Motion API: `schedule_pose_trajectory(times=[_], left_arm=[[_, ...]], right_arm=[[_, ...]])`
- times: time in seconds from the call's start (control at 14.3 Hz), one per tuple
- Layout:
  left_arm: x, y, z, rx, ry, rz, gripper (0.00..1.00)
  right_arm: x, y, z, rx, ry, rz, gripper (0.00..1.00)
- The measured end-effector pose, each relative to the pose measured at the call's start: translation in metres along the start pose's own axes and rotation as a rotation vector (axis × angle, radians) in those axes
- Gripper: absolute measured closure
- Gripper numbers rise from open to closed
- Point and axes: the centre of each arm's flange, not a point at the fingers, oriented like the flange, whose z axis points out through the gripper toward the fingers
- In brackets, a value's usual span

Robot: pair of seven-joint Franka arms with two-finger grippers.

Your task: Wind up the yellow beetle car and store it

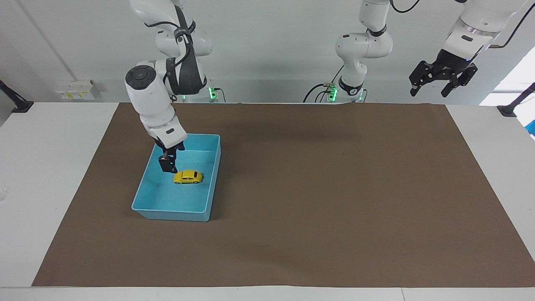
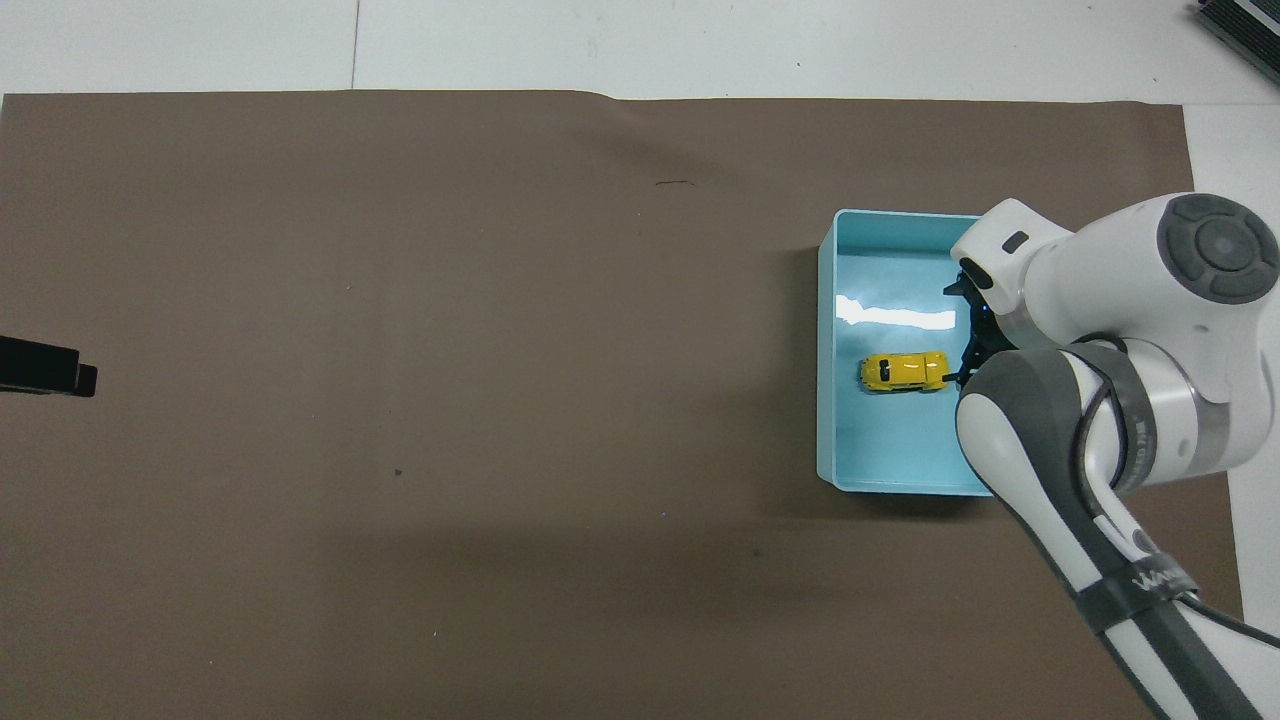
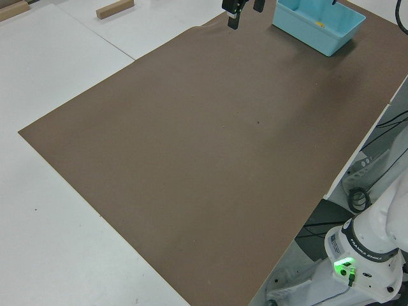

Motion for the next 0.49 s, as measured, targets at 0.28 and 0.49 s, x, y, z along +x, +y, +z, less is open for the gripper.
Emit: schedule_pose_trajectory(times=[0.28, 0.49], left_arm=[[0.000, 0.000, 0.000, 0.000, 0.000, 0.000, 0.00], [0.000, 0.000, 0.000, 0.000, 0.000, 0.000, 0.00]], right_arm=[[0.000, 0.002, -0.027, -0.001, -0.002, 0.003, 0.00], [0.001, -0.004, -0.044, 0.001, -0.008, 0.000, 0.00]])
